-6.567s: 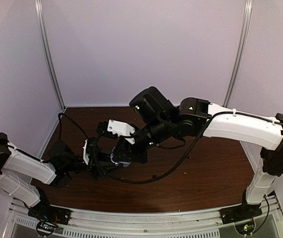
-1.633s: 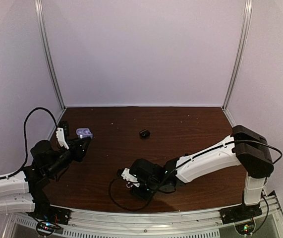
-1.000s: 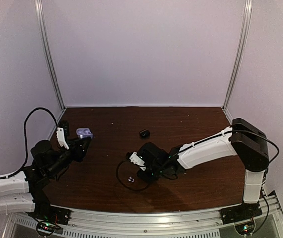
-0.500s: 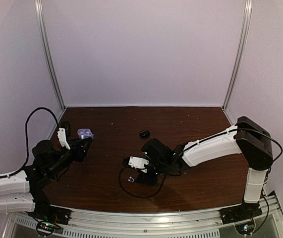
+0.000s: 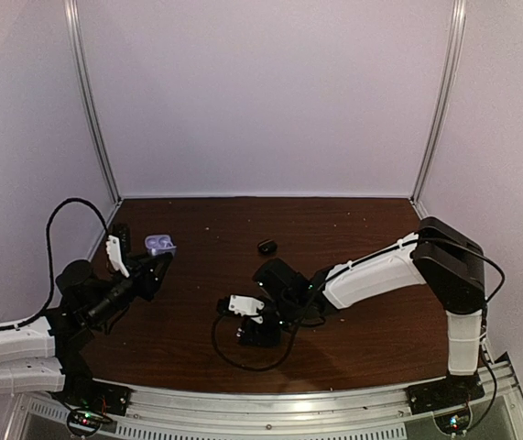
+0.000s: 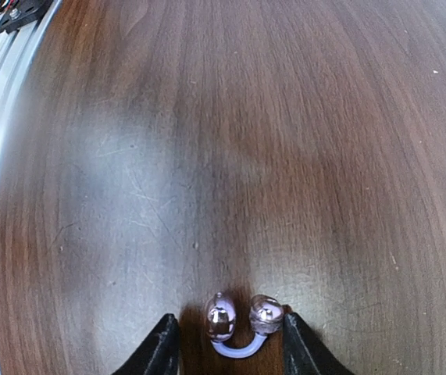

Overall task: Insert the wireless bluetooth earbuds into the charging case
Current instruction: Pick up the left earbud from the center of the board.

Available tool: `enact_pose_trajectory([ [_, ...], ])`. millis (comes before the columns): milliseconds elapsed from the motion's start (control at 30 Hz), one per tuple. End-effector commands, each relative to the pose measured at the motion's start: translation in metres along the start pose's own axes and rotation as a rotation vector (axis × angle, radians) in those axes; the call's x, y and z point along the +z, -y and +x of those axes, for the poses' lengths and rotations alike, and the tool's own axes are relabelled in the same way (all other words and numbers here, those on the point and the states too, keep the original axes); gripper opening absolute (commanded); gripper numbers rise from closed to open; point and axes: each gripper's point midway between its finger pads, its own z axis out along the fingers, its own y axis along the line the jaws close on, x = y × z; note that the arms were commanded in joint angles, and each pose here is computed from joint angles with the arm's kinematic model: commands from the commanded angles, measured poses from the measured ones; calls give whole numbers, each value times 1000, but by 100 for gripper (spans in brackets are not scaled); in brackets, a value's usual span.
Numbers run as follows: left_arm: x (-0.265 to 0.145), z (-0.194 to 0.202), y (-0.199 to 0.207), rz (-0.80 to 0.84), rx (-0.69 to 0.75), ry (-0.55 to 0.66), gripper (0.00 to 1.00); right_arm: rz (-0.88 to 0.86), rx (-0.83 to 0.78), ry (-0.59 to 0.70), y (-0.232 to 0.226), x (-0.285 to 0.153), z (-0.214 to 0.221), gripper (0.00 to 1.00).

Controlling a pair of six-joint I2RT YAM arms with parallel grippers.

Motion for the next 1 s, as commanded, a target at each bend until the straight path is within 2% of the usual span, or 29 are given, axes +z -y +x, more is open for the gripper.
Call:
enact_pose_trajectory([
  [0,-2,-10,3,21,29,56,0,-4,26,-23,2,7,7,44],
  [100,-2,-10,2,19,31,59,0,23,28,-32,4,7,10,41],
  [233,-2,-8,1,20,33,62,0,74,22,-41,6,8,14,46],
  [433,-2,-6,1,19,40,62,0,94,33,-52,9,12,16,36],
  [667,-5,-3,0,25,84,79,0,117,49,-48,11,3,13,31],
  [967,5,-6,8,64,228,117,0,145,161,52,25,-31,-22,24],
])
